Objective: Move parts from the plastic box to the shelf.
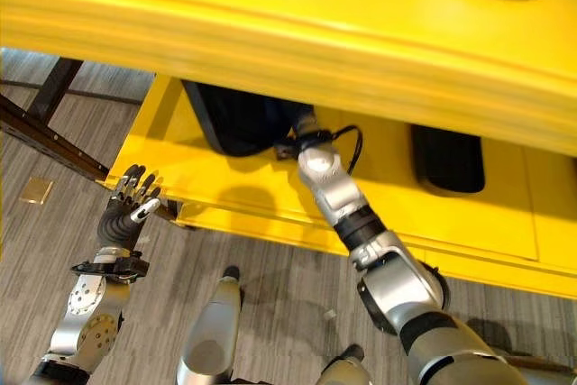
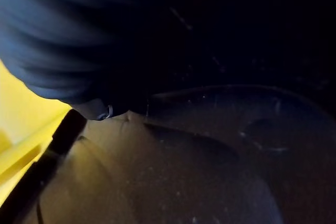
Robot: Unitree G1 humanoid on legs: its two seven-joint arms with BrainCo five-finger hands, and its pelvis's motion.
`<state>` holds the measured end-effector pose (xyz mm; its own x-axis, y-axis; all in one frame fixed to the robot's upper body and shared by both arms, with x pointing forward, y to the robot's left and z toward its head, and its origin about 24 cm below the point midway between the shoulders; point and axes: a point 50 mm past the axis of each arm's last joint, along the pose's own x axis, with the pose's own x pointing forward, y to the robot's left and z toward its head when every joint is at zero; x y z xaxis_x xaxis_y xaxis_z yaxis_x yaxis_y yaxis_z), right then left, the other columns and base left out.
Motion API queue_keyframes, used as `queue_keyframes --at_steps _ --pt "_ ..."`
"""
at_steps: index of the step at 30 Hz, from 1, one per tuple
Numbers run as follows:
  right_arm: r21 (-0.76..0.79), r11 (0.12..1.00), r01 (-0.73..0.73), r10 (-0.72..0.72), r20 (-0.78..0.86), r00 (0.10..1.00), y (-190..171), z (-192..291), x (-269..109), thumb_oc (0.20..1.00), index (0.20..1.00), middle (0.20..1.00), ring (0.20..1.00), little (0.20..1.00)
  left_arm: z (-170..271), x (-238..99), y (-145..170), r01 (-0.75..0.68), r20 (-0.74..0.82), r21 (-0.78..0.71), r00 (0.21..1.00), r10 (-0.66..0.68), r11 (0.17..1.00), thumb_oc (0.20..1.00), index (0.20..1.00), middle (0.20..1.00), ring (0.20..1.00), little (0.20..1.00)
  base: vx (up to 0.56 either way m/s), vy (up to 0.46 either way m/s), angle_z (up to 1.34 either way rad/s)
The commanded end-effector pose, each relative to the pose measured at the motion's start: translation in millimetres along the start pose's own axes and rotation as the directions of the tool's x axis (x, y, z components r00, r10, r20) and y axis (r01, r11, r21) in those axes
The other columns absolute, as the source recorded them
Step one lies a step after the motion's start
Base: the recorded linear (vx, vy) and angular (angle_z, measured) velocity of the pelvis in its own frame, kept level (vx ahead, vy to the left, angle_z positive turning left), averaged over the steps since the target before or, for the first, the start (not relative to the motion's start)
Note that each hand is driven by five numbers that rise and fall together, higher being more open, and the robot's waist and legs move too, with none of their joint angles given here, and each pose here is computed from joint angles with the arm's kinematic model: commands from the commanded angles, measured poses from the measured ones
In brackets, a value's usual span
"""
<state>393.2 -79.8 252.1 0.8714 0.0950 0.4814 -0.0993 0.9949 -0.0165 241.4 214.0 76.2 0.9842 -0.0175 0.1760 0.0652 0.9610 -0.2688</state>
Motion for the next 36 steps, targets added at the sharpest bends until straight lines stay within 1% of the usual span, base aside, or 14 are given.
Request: queue_keyframes --at_steps 1,6,14,22,25,31,36 --pt "0.153 0.987 0.049 -0.062 0.084 0.994 2.5 10.1 -8.5 0.2 0.2 0.2 0.2 0.2 21.8 -2.5 0.2 0.043 0.09 0.009 0.995 -0.044 0.999 1.0 1.0 1.0 1.0 1.0 -0.08 0.021 -0.01" --pt "0.116 0.988 0.103 -0.115 0.102 0.988 -5.5 28.6 12.5 0.2 0.2 0.2 0.2 0.2 22.3 -0.3 -7.1 0.078 0.089 -0.006 0.993 -0.077 0.997 1.0 1.0 1.0 1.0 1.0 -0.1 0.037 0.01" --pt "0.095 0.984 0.15 -0.158 0.091 0.983 -14.7 33.9 22.4 0.2 0.2 0.2 0.2 0.2 21.4 1.9 -17.1 0.122 0.087 -0.014 0.989 -0.12 0.992 1.0 1.0 1.0 1.0 1.0 -0.07 0.033 -0.01" --pt "0.038 0.979 0.198 -0.199 0.033 0.979 -25.9 22.8 26.0 0.2 0.2 0.2 0.2 0.2 23.1 0.1 -17.7 0.119 0.096 -0.017 0.989 -0.116 0.993 1.0 1.0 1.0 1.0 1.0 -0.04 0.018 -0.06" --pt "-0.006 0.975 0.221 -0.221 0.002 0.975 -34.9 16.5 26.7 0.2 0.2 0.2 0.2 0.2 23.9 -0.5 -15.8 0.105 0.104 -0.018 0.989 -0.103 0.994 1.0 1.0 1.0 1.0 1.0 -0.03 0.014 -0.02" --pt "-0.055 0.972 0.228 -0.23 -0.044 0.972 -41.9 0.4 20.4 0.2 0.2 0.2 0.2 0.2 23.3 -1.8 -13.6 0.089 0.108 -0.02 0.99 -0.086 0.996 1.0 1.0 1.0 1.0 1.0 -0.01 0.0 -0.02" --pt "-0.058 0.967 0.248 -0.252 -0.074 0.965 -47.7 -9.5 15.6 0.2 0.2 0.2 0.2 0.2 22.8 -2.3 -12.5 0.076 0.111 -0.024 0.991 -0.073 0.997 1.0 1.0 1.0 1.0 1.0 0.0 0.0 0.0"
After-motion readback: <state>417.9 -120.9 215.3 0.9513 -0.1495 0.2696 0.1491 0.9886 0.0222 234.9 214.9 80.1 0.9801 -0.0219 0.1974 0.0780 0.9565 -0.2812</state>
